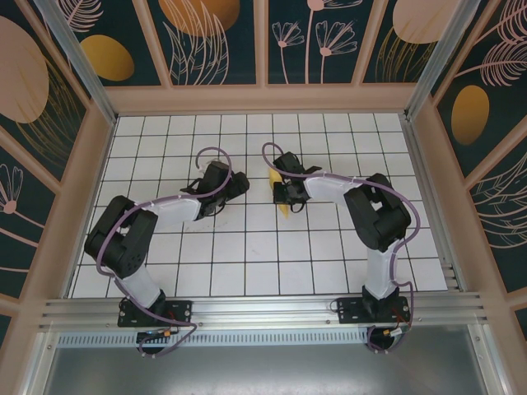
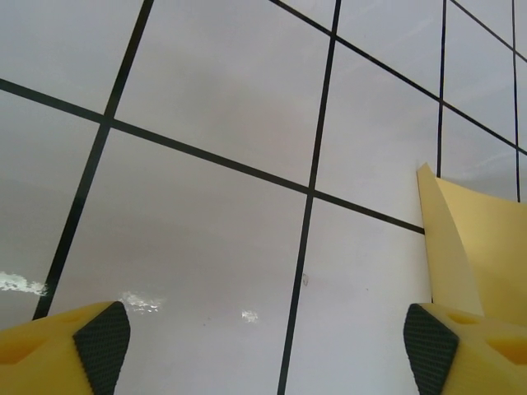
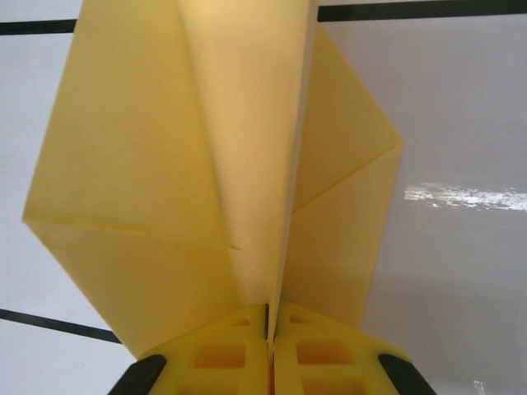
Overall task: Fold a paper plane with a square sheet of paper (pick it up from the middle)
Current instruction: Move the paper plane to the top-center of the table.
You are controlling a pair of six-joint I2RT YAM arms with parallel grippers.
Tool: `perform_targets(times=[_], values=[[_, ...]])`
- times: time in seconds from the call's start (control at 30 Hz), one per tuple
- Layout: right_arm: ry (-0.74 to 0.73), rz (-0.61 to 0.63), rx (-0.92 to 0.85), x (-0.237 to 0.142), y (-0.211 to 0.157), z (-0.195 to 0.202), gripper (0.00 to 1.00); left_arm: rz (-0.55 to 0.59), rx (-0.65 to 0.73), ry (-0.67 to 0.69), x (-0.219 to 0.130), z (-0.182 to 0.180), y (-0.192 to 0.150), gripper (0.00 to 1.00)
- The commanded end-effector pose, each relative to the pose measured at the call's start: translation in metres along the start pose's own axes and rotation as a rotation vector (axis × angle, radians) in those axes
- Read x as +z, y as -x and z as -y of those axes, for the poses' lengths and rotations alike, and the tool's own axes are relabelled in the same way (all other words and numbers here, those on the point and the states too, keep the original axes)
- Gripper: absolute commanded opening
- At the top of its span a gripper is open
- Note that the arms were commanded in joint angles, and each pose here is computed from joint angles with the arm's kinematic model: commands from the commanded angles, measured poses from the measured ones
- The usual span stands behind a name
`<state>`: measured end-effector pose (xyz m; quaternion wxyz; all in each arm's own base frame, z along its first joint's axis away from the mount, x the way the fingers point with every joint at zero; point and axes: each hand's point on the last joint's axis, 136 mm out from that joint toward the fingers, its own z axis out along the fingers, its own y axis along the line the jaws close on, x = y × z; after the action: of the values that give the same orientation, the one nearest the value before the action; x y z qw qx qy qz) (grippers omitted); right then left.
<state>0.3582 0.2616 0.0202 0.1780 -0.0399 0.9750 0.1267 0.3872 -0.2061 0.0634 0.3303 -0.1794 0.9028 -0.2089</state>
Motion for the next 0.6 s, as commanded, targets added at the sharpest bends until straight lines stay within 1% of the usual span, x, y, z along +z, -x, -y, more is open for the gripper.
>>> perform_targets(times=[0.0,0.07,0.17,0.3,0.47,0.57], values=[[-0.056,-0.001,-0.001,0.002,0.003,0.004,0.05,0.030,-0.007,0.057,-0.009,-0.011,0.007,0.93],[-0.066,0.041,-0.007,-0.005,0.020,0.001,0.04,0.048,-0.009,0.086,-0.012,-0.017,0.010,0.98],[-0.085,0.093,-0.015,-0.010,0.045,-0.001,0.04,0.077,-0.010,0.120,-0.019,-0.023,0.015,0.98],[-0.133,0.132,-0.010,-0.002,0.074,0.006,0.04,0.100,-0.011,0.142,-0.027,-0.030,0.018,0.99],[-0.189,0.163,-0.016,0.010,0.098,0.015,0.04,0.098,-0.008,0.153,-0.030,-0.035,0.015,0.99],[-0.196,0.155,-0.014,0.019,0.106,0.019,0.04,0.089,-0.007,0.154,-0.029,-0.037,0.012,0.98]])
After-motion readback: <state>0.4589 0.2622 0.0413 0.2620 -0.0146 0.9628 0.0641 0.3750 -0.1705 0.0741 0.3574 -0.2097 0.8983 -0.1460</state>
